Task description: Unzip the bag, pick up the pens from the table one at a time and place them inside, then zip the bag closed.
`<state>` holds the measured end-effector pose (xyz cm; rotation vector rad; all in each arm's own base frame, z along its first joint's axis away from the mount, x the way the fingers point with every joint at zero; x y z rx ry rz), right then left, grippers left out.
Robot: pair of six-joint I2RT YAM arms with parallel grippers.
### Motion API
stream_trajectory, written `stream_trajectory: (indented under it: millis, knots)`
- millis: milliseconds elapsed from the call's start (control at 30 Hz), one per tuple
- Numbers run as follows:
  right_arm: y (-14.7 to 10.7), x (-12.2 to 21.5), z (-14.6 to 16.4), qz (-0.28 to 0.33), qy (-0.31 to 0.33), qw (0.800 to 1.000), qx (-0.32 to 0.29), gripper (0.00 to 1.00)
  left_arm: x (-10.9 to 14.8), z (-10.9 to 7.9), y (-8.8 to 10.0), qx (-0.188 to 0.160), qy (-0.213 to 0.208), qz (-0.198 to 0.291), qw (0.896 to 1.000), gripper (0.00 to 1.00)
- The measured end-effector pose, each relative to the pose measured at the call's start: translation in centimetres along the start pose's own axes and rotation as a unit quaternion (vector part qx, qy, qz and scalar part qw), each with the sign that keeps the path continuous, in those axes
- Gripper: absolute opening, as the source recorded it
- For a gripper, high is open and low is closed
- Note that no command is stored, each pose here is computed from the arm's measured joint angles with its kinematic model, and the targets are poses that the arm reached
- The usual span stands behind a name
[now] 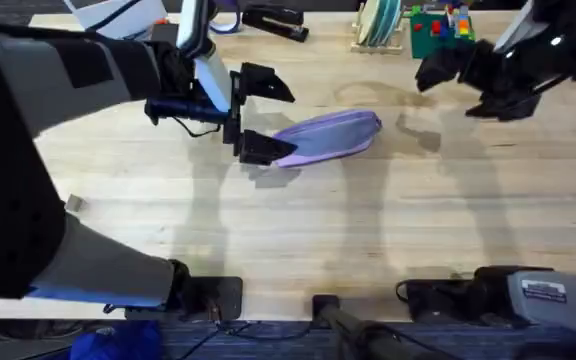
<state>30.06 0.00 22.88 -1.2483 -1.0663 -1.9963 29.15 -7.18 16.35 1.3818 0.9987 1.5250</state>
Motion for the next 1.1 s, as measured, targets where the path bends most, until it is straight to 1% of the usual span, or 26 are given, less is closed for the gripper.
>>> stream_trajectory:
  millis: [133,200,267,333,367,433,500,567,633,667,733,800,833,933,1000,1100]
  knots:
    - [0.7,1.8,0.5,-0.028,0.014,0.999,0.031,0.995,0.5,0.1,0.2,0.015,0.006,-0.016,1.000,0.995]
    - [0.9,2.3,0.6,-0.037,0.017,0.998,0.045,0.995,0.8,0.1,0.4,0.028,0.013,-0.011,0.999,0.995]
    - [0.9,2.7,0.6,-0.042,0.018,0.997,0.058,0.996,1.3,0.1,0.9,0.040,0.024,0.007,0.999,0.995]
    - [0.8,2.9,0.6,-0.042,0.017,0.996,0.070,0.995,1.9,0.0,1.8,0.048,0.043,0.034,0.997,0.995]
    - [0.7,3.0,0.5,-0.041,0.016,0.996,0.074,0.995,2.3,-0.1,2.5,0.050,0.056,0.050,0.996,0.995]
    - [0.4,3.2,0.4,-0.036,0.013,0.996,0.083,0.996,3.2,-0.1,4.3,0.052,0.086,0.076,0.992,0.995]
    - [-0.1,3.7,0.3,-0.031,0.011,0.995,0.097,0.996,4.2,-0.3,6.2,0.058,0.124,0.097,0.986,0.995]
    - [-0.7,4.3,0.5,-0.028,0.013,0.992,0.120,0.996,5.2,-0.7,8.1,0.074,0.167,0.114,0.976,0.995]
    - [-1.4,5.2,0.8,-0.032,0.020,0.989,0.145,0.996,6.2,-1.6,9.8,0.103,0.211,0.127,0.964,0.995]
    - [-1.7,5.8,1.0,-0.039,0.026,0.986,0.159,0.995,6.7,-2.2,10.4,0.122,0.232,0.134,0.956,0.995]
    - [-2.2,6.9,1.3,-0.052,0.037,0.982,0.178,0.996,7.4,-3.5,11.2,0.160,0.263,0.147,0.940,0.995]
    - [-2.7,8.2,1.4,-0.068,0.047,0.978,0.193,0.996,8.0,-5.2,11.8,0.199,0.292,0.162,0.921,0.995]
    - [-2.8,8.7,1.3,-0.074,0.050,0.976,0.196,0.996,8.3,-5.8,12.0,0.211,0.302,0.167,0.915,0.995]
    - [-3.3,9.9,1.0,-0.085,0.055,0.974,0.203,0.996,9.0,-7.8,12.7,0.233,0.335,0.180,0.895,0.995]
    - [-3.5,10.3,0.9,-0.088,0.056,0.973,0.204,0.995,9.4,-8.8,13.1,0.235,0.355,0.184,0.886,0.995]
    - [-3.6,10.4,0.8,-0.086,0.055,0.973,0.206,0.996,9.9,-9.5,13.6,0.228,0.379,0.186,0.877,0.996]
Point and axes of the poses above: each hand's point on the last joint's axis, 136 mm out from that joint toward the fingers, its own x axis back along the fingers, its own z axis along the line the jaws close on, y = z × x, the point moved 10 cm from there along x, back along the fingers, and after that the axes turned 6 degrees about -x, right-handed, at the moved point
